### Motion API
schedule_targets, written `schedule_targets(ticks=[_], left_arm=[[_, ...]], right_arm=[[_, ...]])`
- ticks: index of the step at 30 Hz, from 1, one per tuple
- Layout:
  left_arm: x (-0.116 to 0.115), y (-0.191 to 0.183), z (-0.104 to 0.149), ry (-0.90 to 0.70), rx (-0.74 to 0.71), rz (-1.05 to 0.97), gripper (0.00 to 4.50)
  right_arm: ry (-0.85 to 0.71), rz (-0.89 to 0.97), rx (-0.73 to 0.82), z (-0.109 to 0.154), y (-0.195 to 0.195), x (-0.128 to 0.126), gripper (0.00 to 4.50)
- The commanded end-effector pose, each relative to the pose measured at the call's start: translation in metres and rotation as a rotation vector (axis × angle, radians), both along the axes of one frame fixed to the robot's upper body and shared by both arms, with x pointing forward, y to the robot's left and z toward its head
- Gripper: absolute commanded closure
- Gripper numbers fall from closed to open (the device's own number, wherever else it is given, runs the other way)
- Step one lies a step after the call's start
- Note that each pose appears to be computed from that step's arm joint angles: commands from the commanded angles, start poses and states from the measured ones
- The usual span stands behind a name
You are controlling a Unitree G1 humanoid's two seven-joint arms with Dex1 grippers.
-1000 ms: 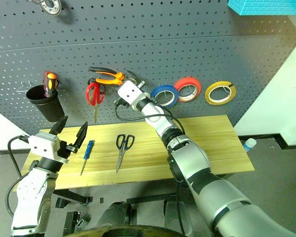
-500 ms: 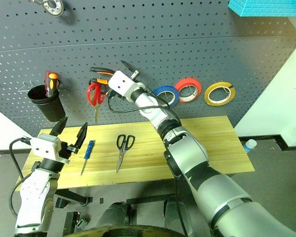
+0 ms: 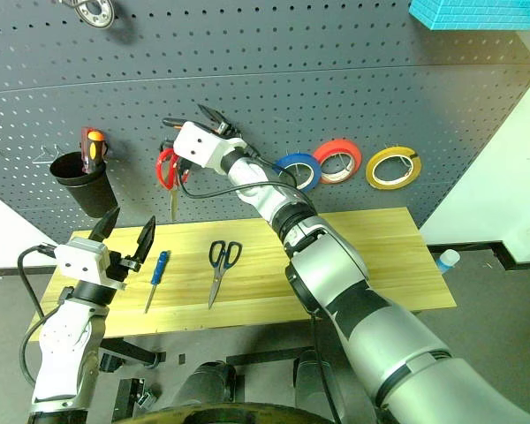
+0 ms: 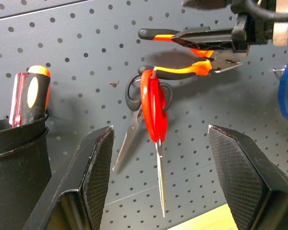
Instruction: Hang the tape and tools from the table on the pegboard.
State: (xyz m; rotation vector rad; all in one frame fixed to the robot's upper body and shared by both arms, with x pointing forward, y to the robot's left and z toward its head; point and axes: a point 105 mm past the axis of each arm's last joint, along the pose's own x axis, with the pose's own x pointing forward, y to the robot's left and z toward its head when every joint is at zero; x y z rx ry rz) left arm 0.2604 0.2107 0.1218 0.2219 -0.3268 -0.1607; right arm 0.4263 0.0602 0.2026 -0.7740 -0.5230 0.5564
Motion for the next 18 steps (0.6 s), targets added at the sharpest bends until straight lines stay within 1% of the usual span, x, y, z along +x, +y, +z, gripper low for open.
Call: schedule_targets(ticks=[1,4,9,16,18], left_arm=[[0.000,0.000,0.008,-0.042,0.012,0.003,1.22],[0.001,0.001,0.008,-0.043,0.012,0.002,1.22],[0.004,0.000,0.009,-0.047,0.011,-0.002,1.22],[0.004,0.000,0.009,-0.049,0.012,-0.003,1.22],[0.005,0.000,0.008,-0.049,0.013,-0.003,1.22]], right_arm=[[-0.074,0.035,0.004,0.022,0.009,-0.005,1.93],[-0.073,0.045,-0.011,0.020,0.010,-0.006,1.93],[-0.063,0.038,-0.097,0.012,0.011,-0.004,1.93],[-0.066,-0.003,-0.096,0.013,0.006,0.001,1.93],[-0.055,-0.024,-0.094,0.012,0.003,0.004,2.31]])
